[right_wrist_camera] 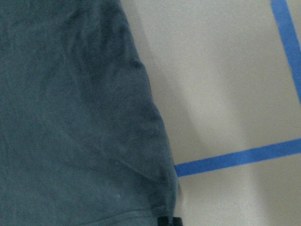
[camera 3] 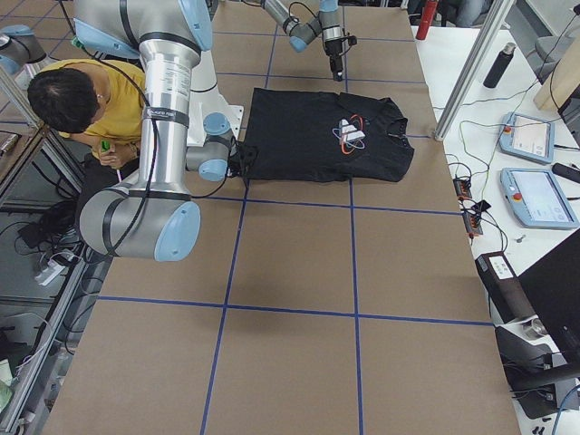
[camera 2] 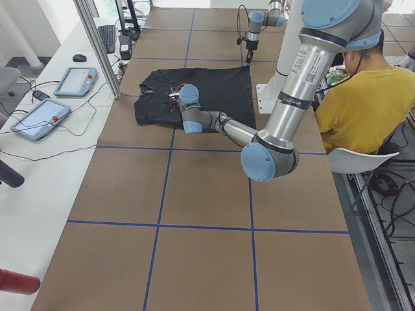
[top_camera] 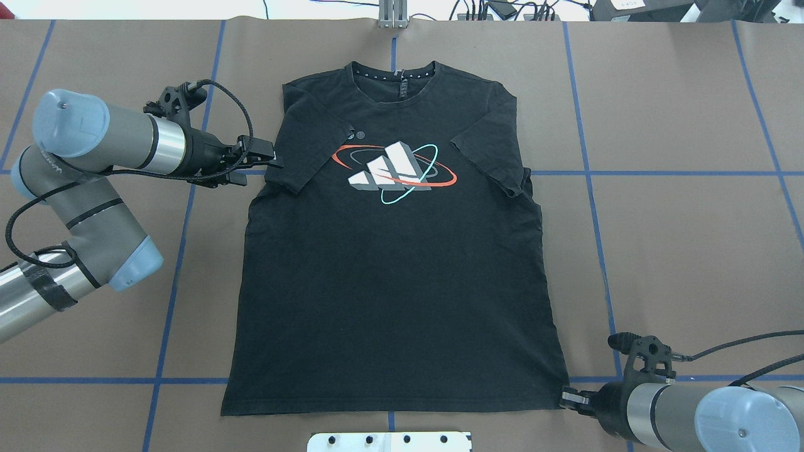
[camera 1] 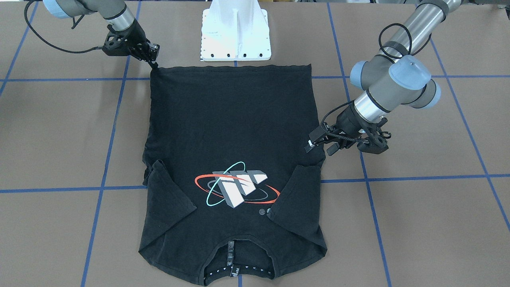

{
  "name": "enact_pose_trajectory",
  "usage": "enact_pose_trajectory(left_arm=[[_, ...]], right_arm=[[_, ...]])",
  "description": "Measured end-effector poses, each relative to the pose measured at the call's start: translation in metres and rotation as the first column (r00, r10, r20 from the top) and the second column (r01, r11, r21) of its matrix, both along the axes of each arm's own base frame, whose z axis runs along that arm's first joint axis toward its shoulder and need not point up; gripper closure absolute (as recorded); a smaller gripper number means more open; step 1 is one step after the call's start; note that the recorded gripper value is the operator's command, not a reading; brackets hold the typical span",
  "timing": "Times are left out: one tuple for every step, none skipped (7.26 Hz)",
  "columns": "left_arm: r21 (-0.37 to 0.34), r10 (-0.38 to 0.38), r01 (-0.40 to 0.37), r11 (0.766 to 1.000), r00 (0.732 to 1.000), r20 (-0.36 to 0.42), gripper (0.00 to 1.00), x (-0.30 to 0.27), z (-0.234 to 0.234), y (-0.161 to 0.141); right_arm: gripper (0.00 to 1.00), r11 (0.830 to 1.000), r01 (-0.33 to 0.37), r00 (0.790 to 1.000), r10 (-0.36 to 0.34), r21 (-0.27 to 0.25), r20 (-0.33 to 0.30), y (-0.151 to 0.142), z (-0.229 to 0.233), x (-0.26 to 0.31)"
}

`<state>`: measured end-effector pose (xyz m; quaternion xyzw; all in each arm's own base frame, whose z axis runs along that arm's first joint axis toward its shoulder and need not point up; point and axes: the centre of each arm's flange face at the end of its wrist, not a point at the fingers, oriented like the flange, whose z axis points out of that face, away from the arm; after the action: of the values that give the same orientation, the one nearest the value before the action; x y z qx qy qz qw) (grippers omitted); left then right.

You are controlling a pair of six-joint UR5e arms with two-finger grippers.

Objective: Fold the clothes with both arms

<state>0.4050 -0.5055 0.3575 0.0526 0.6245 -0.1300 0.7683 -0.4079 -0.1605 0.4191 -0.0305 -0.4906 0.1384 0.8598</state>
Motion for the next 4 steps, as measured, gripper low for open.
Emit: enact_pose_trajectory(left_arm=[[-0.024, -0.012, 0.012, 1.000, 1.000, -0.008, 0.00, 0.002, -0.003, 0.035], [-0.046, -0.018, 0.018, 0.999, 1.000, 0.009, 0.00, 0.001, -0.012, 0.079], [-0.083, -0.011, 0.016, 0.996, 0.998, 0.058, 0.00, 0.004, -0.028, 0.119], [-0.131, -0.007, 0.025, 0.991, 0.991, 0.131, 0.00, 0.017, -0.039, 0.155]], right_arm=[[1.00, 1.000, 0.004, 1.000, -0.004, -0.001, 0.002, 0.001, -0.004, 0.011], [1.00, 1.000, 0.010, 1.000, -0.010, -0.004, 0.002, 0.002, -0.006, 0.023], [1.00, 1.000, 0.017, 1.000, -0.017, -0.009, 0.000, 0.003, -0.008, 0.031], [1.00, 1.000, 0.022, 1.000, -0.022, -0.012, -0.002, 0.004, -0.007, 0.035]])
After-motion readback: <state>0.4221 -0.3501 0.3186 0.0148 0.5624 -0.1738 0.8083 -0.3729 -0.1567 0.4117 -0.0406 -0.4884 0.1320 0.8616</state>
